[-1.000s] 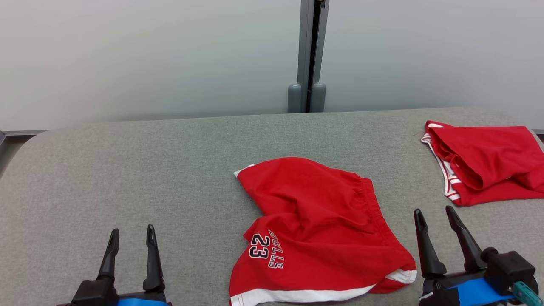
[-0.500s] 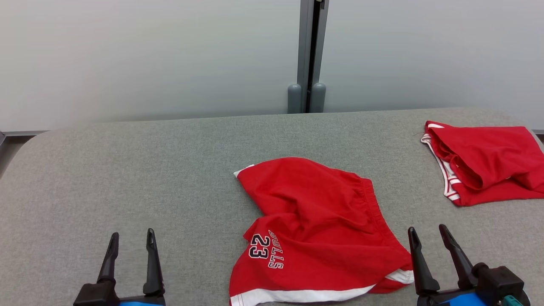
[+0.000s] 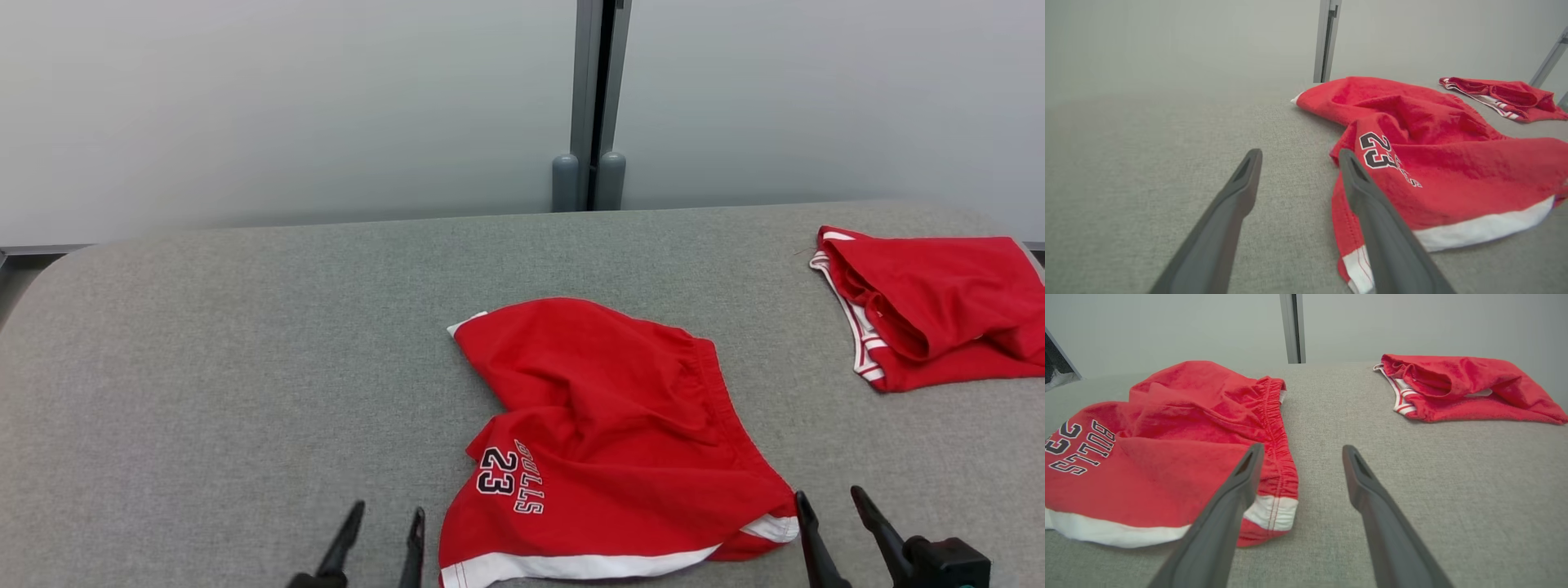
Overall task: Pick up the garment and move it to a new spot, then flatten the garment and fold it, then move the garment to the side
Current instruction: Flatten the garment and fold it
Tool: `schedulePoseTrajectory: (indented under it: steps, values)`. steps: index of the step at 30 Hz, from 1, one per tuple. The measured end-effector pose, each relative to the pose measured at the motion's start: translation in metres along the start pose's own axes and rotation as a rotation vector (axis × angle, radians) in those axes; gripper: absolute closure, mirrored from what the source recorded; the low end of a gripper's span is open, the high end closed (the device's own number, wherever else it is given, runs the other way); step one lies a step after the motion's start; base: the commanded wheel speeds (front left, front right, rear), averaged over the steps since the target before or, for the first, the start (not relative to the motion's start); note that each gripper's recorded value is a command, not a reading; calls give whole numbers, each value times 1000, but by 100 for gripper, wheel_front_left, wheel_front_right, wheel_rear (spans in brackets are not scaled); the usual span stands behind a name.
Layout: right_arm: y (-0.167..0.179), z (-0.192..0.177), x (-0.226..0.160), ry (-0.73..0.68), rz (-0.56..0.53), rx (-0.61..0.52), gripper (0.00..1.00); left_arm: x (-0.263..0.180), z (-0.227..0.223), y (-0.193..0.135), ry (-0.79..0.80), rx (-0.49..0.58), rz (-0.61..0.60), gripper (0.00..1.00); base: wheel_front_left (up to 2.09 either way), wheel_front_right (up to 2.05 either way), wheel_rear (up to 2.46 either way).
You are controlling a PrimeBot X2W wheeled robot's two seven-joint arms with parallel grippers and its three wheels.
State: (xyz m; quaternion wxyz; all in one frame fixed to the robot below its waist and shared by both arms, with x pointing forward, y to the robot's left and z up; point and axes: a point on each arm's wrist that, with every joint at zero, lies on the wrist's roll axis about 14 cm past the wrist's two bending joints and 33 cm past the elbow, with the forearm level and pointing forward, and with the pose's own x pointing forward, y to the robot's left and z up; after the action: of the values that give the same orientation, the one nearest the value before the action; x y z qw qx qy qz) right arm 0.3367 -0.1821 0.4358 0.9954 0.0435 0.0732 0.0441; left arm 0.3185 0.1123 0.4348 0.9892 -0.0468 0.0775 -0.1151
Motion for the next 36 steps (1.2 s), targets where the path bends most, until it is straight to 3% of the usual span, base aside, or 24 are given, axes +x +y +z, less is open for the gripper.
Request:
schedulePoseTrajectory:
  steps: [9,17,36]
  values:
    - [-3,-34,-6,116,10,3,0,-15,-60,-34,201,-33,-115,0,0,0,0]
    - [6,-49,-1,176,63,-8,0,-17,-88,-45,305,-53,-161,0,0,0,0]
    - [29,-47,19,200,196,-26,0,8,-88,-69,323,-69,-258,0,0,0,0]
